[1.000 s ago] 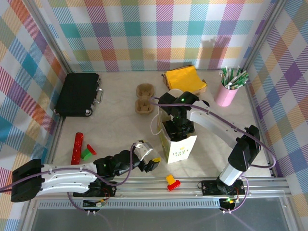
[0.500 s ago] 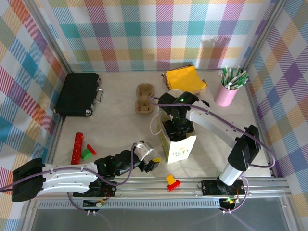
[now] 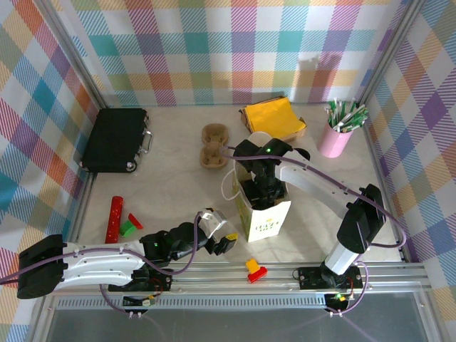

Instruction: Pack the takeout coffee

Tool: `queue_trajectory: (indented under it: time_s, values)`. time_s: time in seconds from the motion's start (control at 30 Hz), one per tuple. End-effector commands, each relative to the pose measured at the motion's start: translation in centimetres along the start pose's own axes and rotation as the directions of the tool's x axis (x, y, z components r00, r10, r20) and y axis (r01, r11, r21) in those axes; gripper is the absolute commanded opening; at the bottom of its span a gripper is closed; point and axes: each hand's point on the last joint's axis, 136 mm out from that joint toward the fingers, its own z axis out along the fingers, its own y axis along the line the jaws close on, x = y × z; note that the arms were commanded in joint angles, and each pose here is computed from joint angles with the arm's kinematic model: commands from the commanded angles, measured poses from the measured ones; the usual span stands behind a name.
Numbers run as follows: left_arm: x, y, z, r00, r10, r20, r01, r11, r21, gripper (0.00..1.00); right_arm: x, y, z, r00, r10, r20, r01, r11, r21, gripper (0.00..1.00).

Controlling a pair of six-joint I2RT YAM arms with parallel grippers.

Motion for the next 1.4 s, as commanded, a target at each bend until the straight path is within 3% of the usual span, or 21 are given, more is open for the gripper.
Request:
queue_trajectory:
  time_s: [0.0,1.37]
  values:
    - [-1.2,0.1,-0.1,0.999,-0.003,0.042,0.003,1.000,-0.004,0.88,0.3,0.0,0.4,1.000,0.003,-0.021,-0.003,1.000,-0.006,0.52]
    - [-1.0,0.0,0.2,0.999,-0.007,0.040,0.007,1.000,-0.001,0.88,-0.3,-0.4,2.6,0.997,0.020,-0.079,-0.020,1.000,-0.009,0.52]
